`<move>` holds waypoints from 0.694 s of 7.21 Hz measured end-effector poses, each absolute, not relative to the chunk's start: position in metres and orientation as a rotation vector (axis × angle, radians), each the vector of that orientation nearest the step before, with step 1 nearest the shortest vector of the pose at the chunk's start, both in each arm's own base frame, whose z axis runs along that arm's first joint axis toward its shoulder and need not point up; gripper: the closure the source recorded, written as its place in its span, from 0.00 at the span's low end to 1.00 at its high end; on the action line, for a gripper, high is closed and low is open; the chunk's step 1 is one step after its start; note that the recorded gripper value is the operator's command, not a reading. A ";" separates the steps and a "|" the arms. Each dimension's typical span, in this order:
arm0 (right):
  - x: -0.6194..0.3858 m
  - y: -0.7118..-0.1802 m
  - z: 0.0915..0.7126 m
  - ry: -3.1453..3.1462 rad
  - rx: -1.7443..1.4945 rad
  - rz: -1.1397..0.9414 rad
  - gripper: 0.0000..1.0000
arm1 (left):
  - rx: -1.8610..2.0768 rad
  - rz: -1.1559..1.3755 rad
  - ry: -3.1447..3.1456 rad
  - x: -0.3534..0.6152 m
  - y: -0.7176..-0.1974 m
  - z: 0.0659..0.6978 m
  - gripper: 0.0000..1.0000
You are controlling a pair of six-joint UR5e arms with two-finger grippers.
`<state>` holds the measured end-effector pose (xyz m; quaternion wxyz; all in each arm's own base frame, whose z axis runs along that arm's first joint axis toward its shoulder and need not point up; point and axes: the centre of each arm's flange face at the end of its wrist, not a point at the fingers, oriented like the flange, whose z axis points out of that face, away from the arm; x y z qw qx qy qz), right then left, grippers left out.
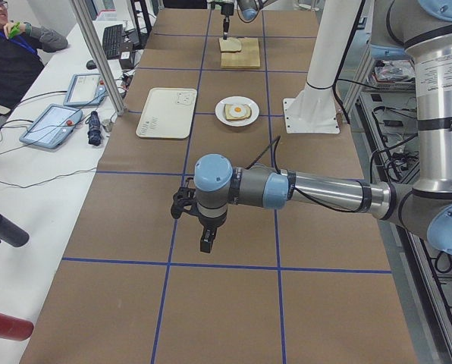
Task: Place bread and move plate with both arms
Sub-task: 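Carry the bread slice with the right gripper toward the white plate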
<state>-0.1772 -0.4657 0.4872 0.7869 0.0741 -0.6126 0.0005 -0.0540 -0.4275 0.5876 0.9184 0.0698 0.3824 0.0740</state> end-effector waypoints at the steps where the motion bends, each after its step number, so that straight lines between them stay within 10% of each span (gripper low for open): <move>1: -0.203 -0.478 0.452 -1.355 0.152 0.021 1.00 | 0.142 0.152 0.786 -0.054 -0.427 0.588 0.02; 5: -0.375 -0.427 0.310 -1.501 0.203 0.151 1.00 | 0.132 0.147 0.787 -0.054 -0.423 0.592 0.02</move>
